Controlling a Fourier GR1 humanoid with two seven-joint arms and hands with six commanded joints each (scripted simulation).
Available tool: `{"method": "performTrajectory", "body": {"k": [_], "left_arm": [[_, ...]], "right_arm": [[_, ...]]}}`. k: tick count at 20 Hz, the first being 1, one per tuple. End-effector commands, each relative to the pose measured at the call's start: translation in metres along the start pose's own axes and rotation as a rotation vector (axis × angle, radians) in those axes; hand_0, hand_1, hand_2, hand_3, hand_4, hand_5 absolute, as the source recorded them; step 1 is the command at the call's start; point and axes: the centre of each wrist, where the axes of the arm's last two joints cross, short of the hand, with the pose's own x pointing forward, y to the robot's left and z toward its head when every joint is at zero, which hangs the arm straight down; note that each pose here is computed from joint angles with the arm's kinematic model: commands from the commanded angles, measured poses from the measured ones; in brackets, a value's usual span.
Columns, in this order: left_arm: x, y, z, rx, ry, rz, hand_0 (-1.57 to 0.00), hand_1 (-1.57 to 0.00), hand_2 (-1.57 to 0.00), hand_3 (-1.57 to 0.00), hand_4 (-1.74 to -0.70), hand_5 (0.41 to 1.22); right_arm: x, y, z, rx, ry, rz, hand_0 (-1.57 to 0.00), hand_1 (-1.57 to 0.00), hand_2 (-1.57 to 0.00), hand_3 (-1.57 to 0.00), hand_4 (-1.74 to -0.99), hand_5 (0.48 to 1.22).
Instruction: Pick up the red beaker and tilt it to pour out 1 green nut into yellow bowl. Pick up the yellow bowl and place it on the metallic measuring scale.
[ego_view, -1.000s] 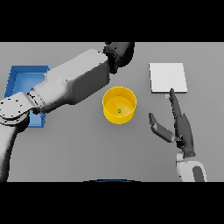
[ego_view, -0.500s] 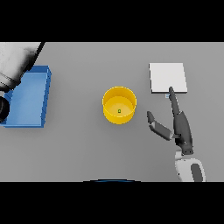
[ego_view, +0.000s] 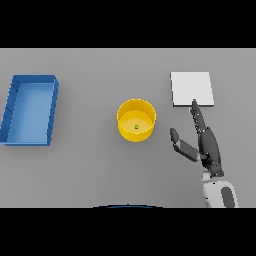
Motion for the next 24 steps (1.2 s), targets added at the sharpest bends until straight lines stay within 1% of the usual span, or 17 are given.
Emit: {"method": "performTrajectory", "body": {"k": [1, 2, 3, 4, 5, 6, 8, 10, 12, 14, 15, 16, 19, 21, 23, 24], "left_arm": [[-0.011, -0.004, 0.0, 0.003, 0.035, 0.044, -1.57, -1.57, -1.57, -1.54, -1.74, 1.221], [-0.026, -0.014, 0.001, 0.005, 0.132, 0.097, -1.57, -1.57, -1.57, -1.55, -1.74, 1.221], [-0.035, -0.017, 0.002, 0.011, 0.178, 0.148, -1.57, -1.57, -1.57, -1.55, -1.74, 1.221], [-0.044, -0.022, 0.004, 0.015, 0.21, 0.198, -1.57, -1.57, -1.57, -1.56, -1.74, 1.221], [-0.054, -0.028, 0.006, 0.018, 0.217, 0.242, -1.57, -1.57, -1.57, -1.52, -1.74, 1.221], [-0.065, -0.034, 0.01, 0.006, 0.258, 0.271, -1.57, -1.57, -1.57, -1.49, -1.74, 1.221], [-0.08, -0.057, 0.02, -0.013, 0.317, 0.336, -1.57, -1.57, -1.57, -1.43, -1.74, 1.221], [-0.091, -0.069, 0.033, -0.015, 0.344, 0.395, -1.57, -1.57, -1.57, -1.37, -1.74, 1.221], [-0.1, -0.081, 0.048, -0.013, 0.382, 0.435, -1.57, -1.57, -1.57, -1.38, -1.74, 1.221], [-0.108, -0.094, 0.063, -0.017, 0.42, 0.466, -1.57, -1.57, -1.57, -1.38, -1.74, 1.221], [-0.108, -0.099, 0.07, -0.023, 0.429, 0.483, -1.57, -1.57, -1.57, -1.39, -1.74, 1.221], [-0.114, -0.106, 0.077, -0.022, 0.443, 0.495, -1.57, -1.57, -1.57, -1.4, -1.74, 1.221], [-0.12, -0.128, 0.096, -0.054, 0.481, 0.501, -1.57, -1.57, -1.57, -1.38, -1.74, 1.221], [-0.12, -0.131, 0.103, -0.071, 0.491, 0.511, -1.57, -1.57, -1.57, -1.38, -1.74, 1.076], [-0.119, -0.128, 0.108, -0.133, 0.507, 0.517, -1.57, -1.57, -1.57, -1.37, -1.73, 0.955], [-0.118, -0.129, 0.112, -0.176, 0.495, 0.505, -1.57, -1.57, -1.57, -1.41, -1.66, 0.888]], "right_arm": [[0.0, 0.004, 0.0, 0.01, 0.0, -0.02, 0.0, 0.0, 0.0, 0.0, -1.141, 0.657], [0.0, 0.003, -0.002, 0.013, -0.001, -0.021, 0.0, 0.0, 0.0, 0.0, -1.148, 0.663], [-0.001, 0.003, 0.0, 0.014, 0.001, -0.015, 0.0, 0.0, 0.0, 0.0, -1.157, 0.666], [-0.003, 0.004, -0.001, 0.015, 0.019, -0.006, 0.0, 0.0, 0.0, 0.0, -1.165, 0.672], [-0.001, 0.004, -0.004, 0.024, 0.002, 0.006, 0.0, 0.0, 0.0, 0.0, -1.168, 0.68], [-0.003, 0.004, -0.001, 0.025, -0.002, 0.003, 0.0, 0.0, 0.0, 0.0, -1.181, 0.687], [-0.001, 0.006, -0.002, 0.03, -0.008, 0.023, 0.0, 0.0, 0.0, 0.0, -1.191, 0.702], [0.001, 0.003, -0.003, 0.024, -0.001, 0.025, 0.0, 0.0, 0.0, 0.0, -1.194, 0.703], [0.0, 0.003, 0.0, 0.028, -0.01, 0.028, 0.0, 0.0, 0.0, 0.0, -1.202, 0.709], [-0.006, 0.007, -0.001, 0.035, 0.016, 0.034, 0.0, 0.0, 0.0, 0.0, -1.205, 0.704], [-0.005, 0.004, -0.001, 0.031, 0.009, 0.041, 0.0, 0.0, 0.0, 0.0, -1.202, 0.699], [-0.006, 0.005, -0.002, 0.028, 0.015, 0.037, 0.0, 0.0, 0.0, 0.0, -1.201, 0.696], [-0.005, 0.005, -0.002, 0.023, 0.005, 0.026, 0.0, 0.0, 0.0, 0.0, -1.186, 0.687], [-0.005, 0.004, 0.0, 0.025, 0.009, 0.017, 0.0, 0.0, 0.0, 0.0, -1.17, 0.683], [-0.006, 0.007, -0.003, 0.022, 0.015, 0.021, 0.0, 0.0, 0.0, 0.0, -1.168, 0.679], [-0.004, 0.004, -0.007, 0.021, 0.014, 0.024, 0.0, 0.0, 0.0, 0.0, -1.165, 0.678]]}}
